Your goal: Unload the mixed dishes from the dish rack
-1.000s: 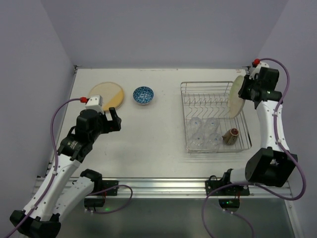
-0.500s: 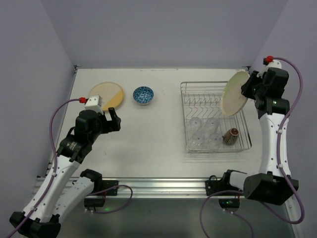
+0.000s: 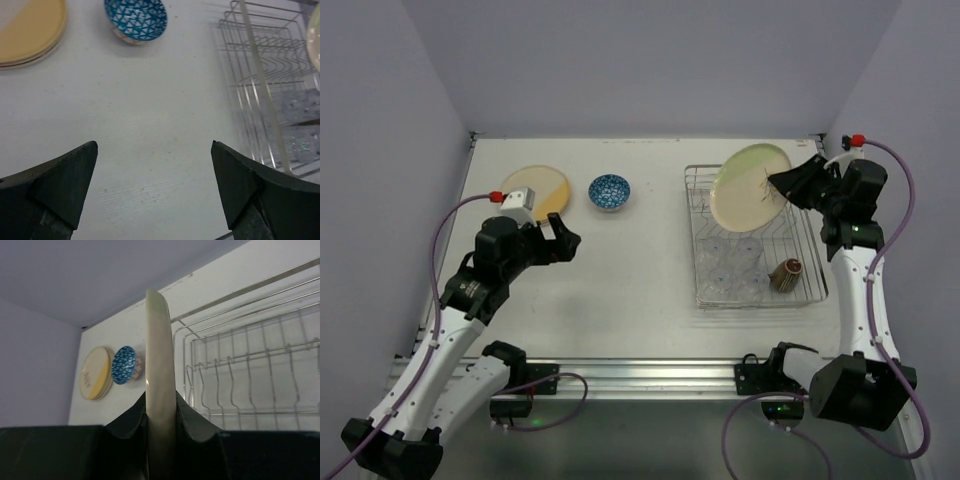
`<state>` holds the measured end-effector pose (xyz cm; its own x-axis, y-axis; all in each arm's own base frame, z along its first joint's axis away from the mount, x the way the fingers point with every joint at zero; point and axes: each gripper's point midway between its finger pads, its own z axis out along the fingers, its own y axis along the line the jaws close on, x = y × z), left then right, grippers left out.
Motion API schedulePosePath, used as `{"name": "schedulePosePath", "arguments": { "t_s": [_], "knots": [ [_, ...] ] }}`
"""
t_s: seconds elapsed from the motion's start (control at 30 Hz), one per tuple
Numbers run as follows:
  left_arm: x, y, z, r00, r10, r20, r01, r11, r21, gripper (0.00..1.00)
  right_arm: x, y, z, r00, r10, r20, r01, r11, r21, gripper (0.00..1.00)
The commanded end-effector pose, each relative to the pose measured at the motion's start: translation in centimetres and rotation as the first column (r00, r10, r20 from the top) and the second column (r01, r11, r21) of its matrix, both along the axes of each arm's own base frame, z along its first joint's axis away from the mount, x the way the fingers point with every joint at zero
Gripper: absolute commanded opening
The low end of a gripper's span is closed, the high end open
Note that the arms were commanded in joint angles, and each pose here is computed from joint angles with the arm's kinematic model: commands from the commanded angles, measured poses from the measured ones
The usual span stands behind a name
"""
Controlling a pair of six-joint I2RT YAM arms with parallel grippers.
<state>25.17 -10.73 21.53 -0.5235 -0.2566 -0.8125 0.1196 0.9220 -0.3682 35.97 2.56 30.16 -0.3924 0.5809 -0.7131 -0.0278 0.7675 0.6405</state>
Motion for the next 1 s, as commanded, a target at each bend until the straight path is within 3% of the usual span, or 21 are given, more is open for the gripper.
{"name": "schedulePosePath", "arguments": {
  "t_s": [0.0,0.03,0.13,0.17,0.23,0.47,0.63,0.83,0.93,0.97],
  "knots": [
    [-0.4,-5.9,3.0,0.967,-0.238,0.091,0.253,0.941,-0.225,1.0,-1.0,4.5,7.0,0.949,0.173,0.265,-0.224,0.959,0.176,0.0],
    [-1.2,-7.7,3.5,0.937,-0.336,0.1,0.35,0.893,-0.281,1.0,-1.4,5.2,7.8,0.931,0.2,0.306,-0.261,0.949,0.175,0.0],
    [-1.7,-10.9,5.5,0.867,-0.461,0.189,0.496,0.763,-0.415,1.0,-2.6,7.3,7.5,0.901,0.27,0.339,-0.363,0.898,0.25,0.0],
    [-1.5,-11.7,7.6,0.837,-0.472,0.276,0.547,0.712,-0.441,1.0,-2.9,8.1,7.6,0.895,0.288,0.34,-0.393,0.87,0.298,0.0],
    [-1.1,-13.0,8.3,0.791,-0.523,0.318,0.611,0.641,-0.464,1.0,-3.5,9.1,7.1,0.872,0.323,0.367,-0.444,0.838,0.317,0.0],
    [0.3,-15.6,10.2,0.694,-0.609,0.383,0.701,0.453,-0.551,1.0,-5.1,12.8,6.9,0.817,0.41,0.406,-0.567,0.703,0.43,0.0],
    [2.5,-16.4,9.2,0.719,-0.603,0.345,0.667,0.457,-0.589,1.0,-5.6,14.0,6.5,0.785,0.443,0.433,-0.614,0.649,0.45,0.0],
    [2.5,-17.2,9.8,0.688,-0.613,0.389,0.688,0.379,-0.619,1.0,-5.9,16.1,5.2,0.761,0.494,0.421,-0.649,0.606,0.461,0.0],
    [2.3,-17.8,10.4,0.675,-0.618,0.403,0.696,0.352,-0.626,0.95,-6.2,16.8,5.0,0.753,0.503,0.425,-0.658,0.596,0.46,0.0],
    [2.3,-17.9,10.5,0.674,-0.619,0.403,0.694,0.345,-0.631,0.89,-6.1,17.0,4.8,0.751,0.508,0.421,-0.66,0.592,0.463,0.0]
  ]
}}
